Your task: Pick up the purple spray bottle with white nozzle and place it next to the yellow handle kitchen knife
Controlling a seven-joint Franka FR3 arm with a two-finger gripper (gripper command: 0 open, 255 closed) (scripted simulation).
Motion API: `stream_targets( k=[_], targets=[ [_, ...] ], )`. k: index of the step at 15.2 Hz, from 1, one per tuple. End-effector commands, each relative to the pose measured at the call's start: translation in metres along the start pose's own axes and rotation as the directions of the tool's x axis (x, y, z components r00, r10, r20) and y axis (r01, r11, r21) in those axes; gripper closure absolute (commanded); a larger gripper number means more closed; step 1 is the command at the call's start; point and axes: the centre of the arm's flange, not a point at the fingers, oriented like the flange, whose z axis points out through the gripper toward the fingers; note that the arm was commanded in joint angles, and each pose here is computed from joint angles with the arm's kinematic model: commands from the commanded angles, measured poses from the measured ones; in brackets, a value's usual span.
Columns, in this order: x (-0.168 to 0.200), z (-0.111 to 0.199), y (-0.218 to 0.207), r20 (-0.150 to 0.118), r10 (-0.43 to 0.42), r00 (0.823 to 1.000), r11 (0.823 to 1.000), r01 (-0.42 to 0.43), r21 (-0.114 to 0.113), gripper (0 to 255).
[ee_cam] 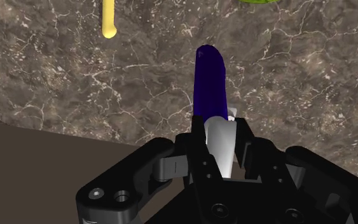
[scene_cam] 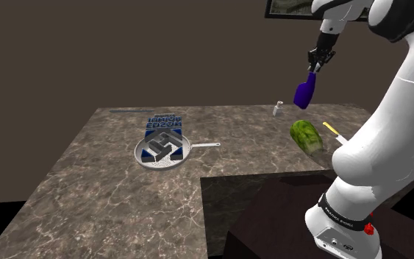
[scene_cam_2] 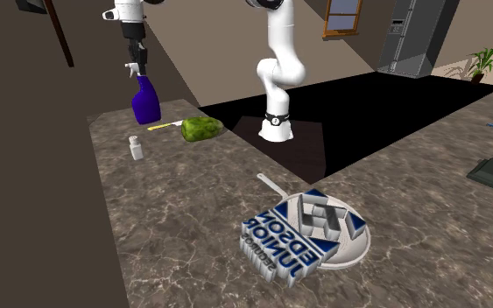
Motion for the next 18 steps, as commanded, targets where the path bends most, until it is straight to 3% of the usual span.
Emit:
stream_targets(
  k=[1,16,18],
  targets=[
    [-0.004,0.001,0.027,0.000,-0.002,1.000,1.000,0.002,0.000,255],
    [-0.032,0.000,0.223,0.000,-0.002,1.000,1.000,0.002,0.000,255],
    [-0.033,0.005,0.230,0.000,-0.002,1.000,1.000,0.002,0.000,255]
  ],
)
